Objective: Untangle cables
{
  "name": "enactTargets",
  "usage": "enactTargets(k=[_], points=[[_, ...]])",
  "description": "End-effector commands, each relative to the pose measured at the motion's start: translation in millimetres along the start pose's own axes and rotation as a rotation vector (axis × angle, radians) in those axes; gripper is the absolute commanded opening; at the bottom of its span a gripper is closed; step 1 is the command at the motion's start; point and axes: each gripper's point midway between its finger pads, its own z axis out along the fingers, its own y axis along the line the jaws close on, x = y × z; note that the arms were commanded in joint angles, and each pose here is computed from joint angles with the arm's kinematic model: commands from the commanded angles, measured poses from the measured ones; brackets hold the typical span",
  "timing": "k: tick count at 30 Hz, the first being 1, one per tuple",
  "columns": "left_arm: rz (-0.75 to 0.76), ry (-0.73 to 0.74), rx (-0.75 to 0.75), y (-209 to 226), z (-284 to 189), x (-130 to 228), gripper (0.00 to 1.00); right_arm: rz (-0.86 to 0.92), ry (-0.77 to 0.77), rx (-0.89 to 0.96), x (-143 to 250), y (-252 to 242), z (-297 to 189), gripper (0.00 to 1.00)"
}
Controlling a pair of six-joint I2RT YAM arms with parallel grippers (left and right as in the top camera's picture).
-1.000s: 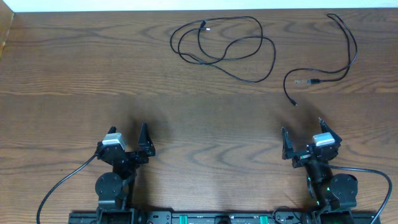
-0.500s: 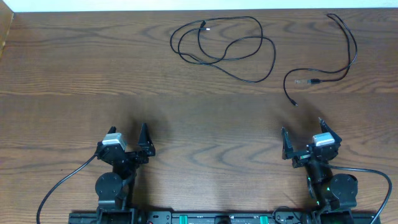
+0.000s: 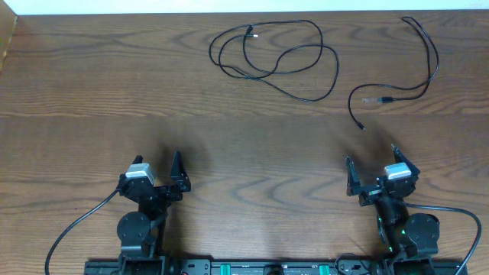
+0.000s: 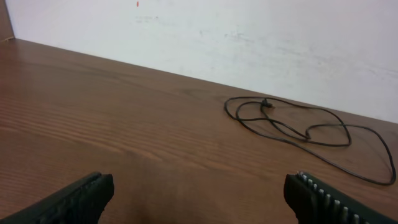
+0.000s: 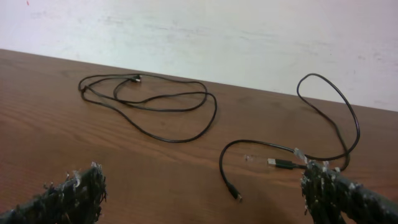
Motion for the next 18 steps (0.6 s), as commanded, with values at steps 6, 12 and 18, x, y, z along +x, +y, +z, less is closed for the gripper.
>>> enactTargets(k=[6,12,18], points=[[-0.003,0.045,-0.007,3.1,0.9,15.1,0.93,-0.013,-0.003,-0.01,-0.3,1.7,-0.3,0.99],[-0.002,0.045,-0.007,3.1,0.9,15.1,0.93,-0.012,-0.002,0.006,0.0,-2.0,-0.4,0.99],[-0.002,0.045,-0.007,3.1,0.9,15.1,0.93,-0.011,-0.001,0.023,0.4,-6.3,-0.6,0.99]])
